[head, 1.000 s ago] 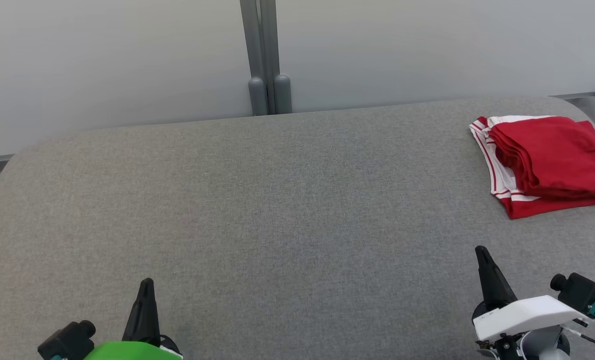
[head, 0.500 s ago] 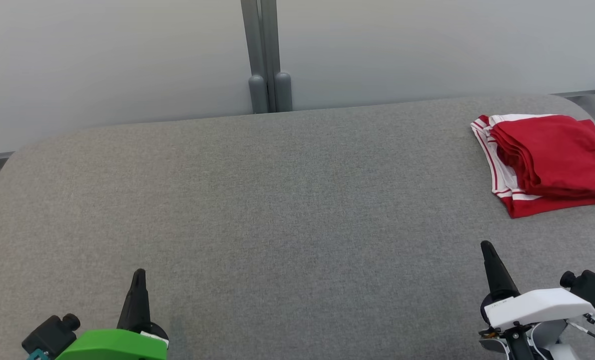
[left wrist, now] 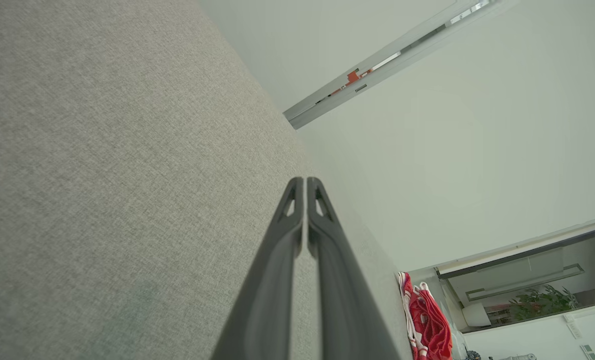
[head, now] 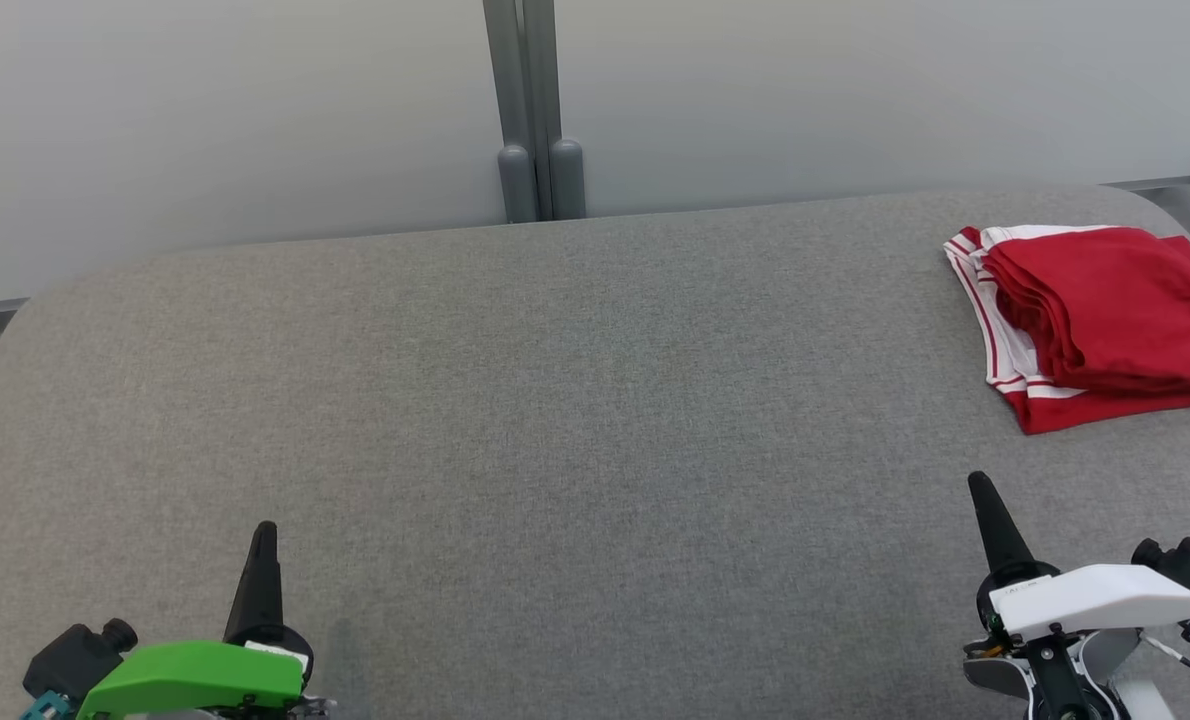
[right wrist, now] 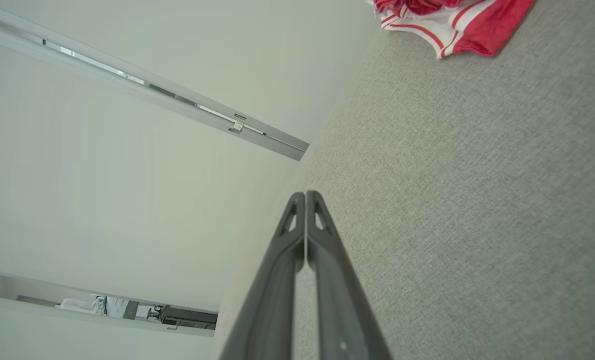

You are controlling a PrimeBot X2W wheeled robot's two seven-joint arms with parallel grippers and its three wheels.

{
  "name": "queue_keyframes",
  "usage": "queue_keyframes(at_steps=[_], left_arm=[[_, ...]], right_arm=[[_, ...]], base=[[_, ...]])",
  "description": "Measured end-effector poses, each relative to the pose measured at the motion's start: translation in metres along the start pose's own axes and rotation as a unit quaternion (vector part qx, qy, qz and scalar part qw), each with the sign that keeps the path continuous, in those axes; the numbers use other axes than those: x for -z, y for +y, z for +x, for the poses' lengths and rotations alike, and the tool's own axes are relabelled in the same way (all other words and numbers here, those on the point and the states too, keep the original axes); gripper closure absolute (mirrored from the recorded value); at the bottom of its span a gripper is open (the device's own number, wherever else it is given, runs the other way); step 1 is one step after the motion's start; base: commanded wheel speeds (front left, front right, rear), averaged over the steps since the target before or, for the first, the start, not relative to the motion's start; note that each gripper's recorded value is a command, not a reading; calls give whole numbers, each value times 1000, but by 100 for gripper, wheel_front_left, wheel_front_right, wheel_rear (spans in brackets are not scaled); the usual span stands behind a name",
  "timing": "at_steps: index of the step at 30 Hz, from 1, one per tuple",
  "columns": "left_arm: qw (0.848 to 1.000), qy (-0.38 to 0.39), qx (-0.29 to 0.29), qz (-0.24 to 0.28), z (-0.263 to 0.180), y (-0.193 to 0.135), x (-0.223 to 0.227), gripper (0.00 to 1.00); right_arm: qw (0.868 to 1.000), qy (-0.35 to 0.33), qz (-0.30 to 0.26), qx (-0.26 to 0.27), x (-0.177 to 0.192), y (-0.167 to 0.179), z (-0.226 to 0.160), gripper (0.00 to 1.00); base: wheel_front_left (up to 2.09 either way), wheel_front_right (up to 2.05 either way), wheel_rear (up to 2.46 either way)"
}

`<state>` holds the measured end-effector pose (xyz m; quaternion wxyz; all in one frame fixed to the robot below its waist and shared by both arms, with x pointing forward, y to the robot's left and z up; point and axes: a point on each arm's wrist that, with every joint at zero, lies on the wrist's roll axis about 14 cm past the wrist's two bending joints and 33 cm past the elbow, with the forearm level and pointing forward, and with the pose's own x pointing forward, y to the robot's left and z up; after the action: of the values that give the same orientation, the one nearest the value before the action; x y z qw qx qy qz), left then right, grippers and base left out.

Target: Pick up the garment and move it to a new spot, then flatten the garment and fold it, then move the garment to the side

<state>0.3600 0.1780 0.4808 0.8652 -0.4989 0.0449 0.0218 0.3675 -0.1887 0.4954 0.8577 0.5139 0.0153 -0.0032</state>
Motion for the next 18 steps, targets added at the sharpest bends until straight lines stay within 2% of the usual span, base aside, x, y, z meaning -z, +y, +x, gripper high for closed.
queue_keyframes(at_steps=[18], left_arm=[[996, -3, 9, -91, 9, -3, -10, 100]], right_arm=[[996, -3, 84, 2, -5, 0, 7, 100]], base=[[0, 0, 0]])
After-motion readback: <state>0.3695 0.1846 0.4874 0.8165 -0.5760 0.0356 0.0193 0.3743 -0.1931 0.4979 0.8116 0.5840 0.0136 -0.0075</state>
